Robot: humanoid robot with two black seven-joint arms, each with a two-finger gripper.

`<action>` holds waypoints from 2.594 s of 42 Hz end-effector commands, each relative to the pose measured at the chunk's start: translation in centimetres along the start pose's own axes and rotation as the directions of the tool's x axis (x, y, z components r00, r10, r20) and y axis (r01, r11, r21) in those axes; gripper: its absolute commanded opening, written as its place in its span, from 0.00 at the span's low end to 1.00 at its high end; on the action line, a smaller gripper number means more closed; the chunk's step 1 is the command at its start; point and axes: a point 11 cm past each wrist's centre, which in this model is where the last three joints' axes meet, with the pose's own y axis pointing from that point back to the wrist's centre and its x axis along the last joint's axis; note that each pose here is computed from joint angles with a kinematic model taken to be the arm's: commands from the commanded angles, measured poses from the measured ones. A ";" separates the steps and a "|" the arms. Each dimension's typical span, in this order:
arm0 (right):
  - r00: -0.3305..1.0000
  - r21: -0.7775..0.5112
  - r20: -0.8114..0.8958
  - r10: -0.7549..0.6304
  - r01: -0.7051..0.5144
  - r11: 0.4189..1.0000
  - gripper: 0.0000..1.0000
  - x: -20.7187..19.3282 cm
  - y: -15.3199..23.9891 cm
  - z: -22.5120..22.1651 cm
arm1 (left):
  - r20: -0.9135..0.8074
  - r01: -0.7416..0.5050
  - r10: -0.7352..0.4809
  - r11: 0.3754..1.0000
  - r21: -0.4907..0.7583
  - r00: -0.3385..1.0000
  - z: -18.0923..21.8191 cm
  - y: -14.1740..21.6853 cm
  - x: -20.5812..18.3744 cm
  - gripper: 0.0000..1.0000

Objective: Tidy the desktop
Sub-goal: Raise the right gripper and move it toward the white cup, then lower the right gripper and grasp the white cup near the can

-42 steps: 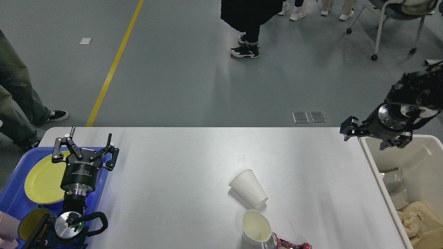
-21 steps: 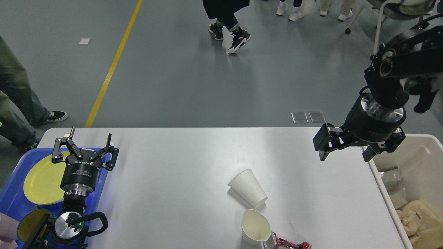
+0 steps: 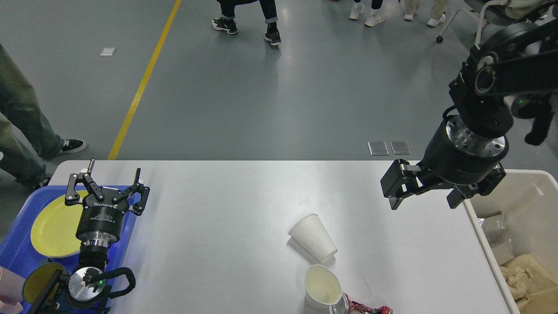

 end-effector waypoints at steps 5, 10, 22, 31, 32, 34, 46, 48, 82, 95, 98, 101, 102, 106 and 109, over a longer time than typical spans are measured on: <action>0.994 0.019 -0.069 -0.084 0.086 0.996 0.95 -0.8 -4.7 -2.6 | -0.001 0.000 0.000 1.000 0.002 1.000 0.0 0.0 0.0 0.96; 0.989 0.033 -0.105 -0.109 0.113 0.993 0.95 -1.2 -7.2 -4.3 | -0.001 0.002 -0.002 1.000 0.002 1.000 0.0 0.0 0.0 0.96; 0.993 0.054 -0.103 -0.062 0.068 0.996 0.95 -1.3 -14.1 -7.6 | -0.001 0.000 0.000 1.000 0.002 1.000 0.0 0.0 0.0 0.96; 0.982 -0.027 -0.173 -0.081 0.077 0.997 0.95 -3.2 -19.2 -8.4 | -0.001 0.000 0.000 1.000 0.002 1.000 0.0 0.0 0.0 0.96; 0.981 -0.016 -0.174 -0.084 0.082 0.996 0.95 -3.4 -19.3 -8.7 | -0.001 0.000 0.000 1.000 0.002 1.000 0.0 0.0 0.0 0.96; 0.980 -0.006 -0.175 -0.098 0.098 0.995 0.95 -3.8 -19.6 -9.0 | -0.001 0.000 0.000 1.000 0.002 1.000 0.0 0.0 0.0 0.96; 0.984 0.016 -0.149 -0.094 0.097 0.995 0.95 -3.9 -20.8 -9.3 | -0.001 0.000 0.000 1.000 0.002 1.000 0.0 0.0 0.0 0.96; 0.985 0.019 -0.145 -0.088 0.092 0.996 0.95 -4.2 -21.6 -9.6 | -0.001 0.002 -0.002 1.000 0.002 1.000 0.0 0.0 0.0 0.96; 0.994 0.027 -0.105 -0.039 0.042 0.999 0.06 -6.3 -24.7 -10.4 | -0.001 0.000 0.000 1.000 0.002 1.000 0.0 0.0 0.0 0.96; 0.995 0.029 -0.093 -0.032 0.034 0.999 0.00 -6.2 -24.7 -10.4 | -0.001 0.000 0.000 1.000 0.002 1.000 0.0 0.0 0.0 0.96; 0.996 0.033 -0.091 -0.022 0.025 0.999 0.00 -6.1 -24.6 -10.6 | -0.001 0.000 0.000 1.000 0.002 1.000 0.0 0.0 0.0 0.96; 0.995 0.032 -0.094 -0.025 0.028 0.999 0.00 -6.0 -24.5 -10.6 | -0.001 0.000 0.000 1.000 0.002 1.000 0.0 0.0 0.0 0.96; 0.995 0.032 -0.094 -0.028 0.031 0.999 0.00 -6.1 -24.5 -10.5 | -0.001 0.000 0.000 1.000 0.002 1.000 0.0 0.0 0.0 0.96; 0.995 0.036 -0.095 -0.027 0.031 0.999 0.00 -5.9 -24.0 -10.7 | -0.001 0.000 0.000 1.000 0.002 1.000 0.0 0.0 0.0 0.96; 0.996 0.039 -0.087 -0.023 0.027 0.999 0.00 -5.7 -23.6 -10.7 | -0.001 0.002 -0.002 1.000 0.001 1.000 0.0 -0.1 -0.1 0.96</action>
